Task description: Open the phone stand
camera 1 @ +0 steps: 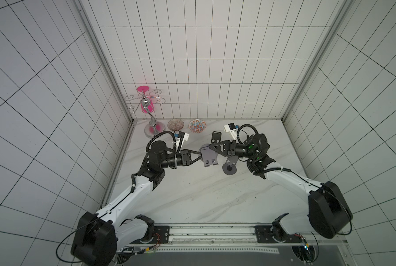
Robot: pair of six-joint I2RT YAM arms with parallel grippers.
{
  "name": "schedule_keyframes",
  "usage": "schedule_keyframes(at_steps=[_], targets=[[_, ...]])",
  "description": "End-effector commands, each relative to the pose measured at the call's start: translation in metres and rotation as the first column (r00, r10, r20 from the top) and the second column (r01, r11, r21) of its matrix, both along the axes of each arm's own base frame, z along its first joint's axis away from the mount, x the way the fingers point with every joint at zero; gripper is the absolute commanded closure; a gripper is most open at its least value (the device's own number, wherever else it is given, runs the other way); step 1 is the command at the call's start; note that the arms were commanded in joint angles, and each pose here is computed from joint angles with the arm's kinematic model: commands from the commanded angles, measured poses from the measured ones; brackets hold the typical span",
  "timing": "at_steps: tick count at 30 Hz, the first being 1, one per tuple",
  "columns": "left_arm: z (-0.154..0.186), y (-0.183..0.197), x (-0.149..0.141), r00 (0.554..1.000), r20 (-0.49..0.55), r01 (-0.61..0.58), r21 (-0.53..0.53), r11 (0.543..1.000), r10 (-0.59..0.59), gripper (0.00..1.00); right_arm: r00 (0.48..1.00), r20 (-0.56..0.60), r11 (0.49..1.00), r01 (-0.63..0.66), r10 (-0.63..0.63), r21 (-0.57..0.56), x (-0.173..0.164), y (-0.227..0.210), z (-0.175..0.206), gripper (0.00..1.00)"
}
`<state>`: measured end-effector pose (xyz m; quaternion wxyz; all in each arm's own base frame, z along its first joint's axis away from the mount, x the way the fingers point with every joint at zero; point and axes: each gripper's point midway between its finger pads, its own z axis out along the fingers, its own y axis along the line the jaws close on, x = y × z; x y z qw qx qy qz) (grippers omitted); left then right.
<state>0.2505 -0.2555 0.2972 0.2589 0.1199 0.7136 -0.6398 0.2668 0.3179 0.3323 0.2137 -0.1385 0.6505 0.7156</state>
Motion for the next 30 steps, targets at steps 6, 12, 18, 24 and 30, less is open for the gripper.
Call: schedule_keyframes(at_steps=[6, 12, 18, 24, 30], targets=[[-0.037, -0.011, -0.005, 0.992, -0.115, 0.062, 0.087, 0.994, -0.052, 1.0, 0.984, 0.172, 0.99, -0.071, 0.048, 0.124, -0.022, 0.005, 0.065, 1.0], [-0.091, -0.011, -0.002, 0.962, -0.272, 0.088, 0.178, 0.98, -0.037, 1.0, 0.96, 0.28, 0.985, -0.041, -0.008, 0.167, -0.025, -0.008, 0.101, 1.0], [-0.116, -0.011, 0.001, 0.942, -0.333, 0.107, 0.213, 0.971, -0.031, 1.0, 0.926, 0.372, 0.982, -0.008, -0.064, 0.191, -0.032, -0.023, 0.128, 1.0], [-0.132, -0.013, 0.002, 0.92, -0.388, 0.142, 0.208, 0.968, -0.051, 1.0, 0.895, 0.431, 0.97, 0.007, -0.115, 0.244, -0.04, -0.032, 0.139, 1.0], [-0.144, -0.015, 0.0, 0.901, -0.428, 0.176, 0.197, 0.964, -0.077, 1.0, 0.867, 0.472, 0.937, -0.016, -0.161, 0.35, -0.047, -0.047, 0.155, 1.0]])
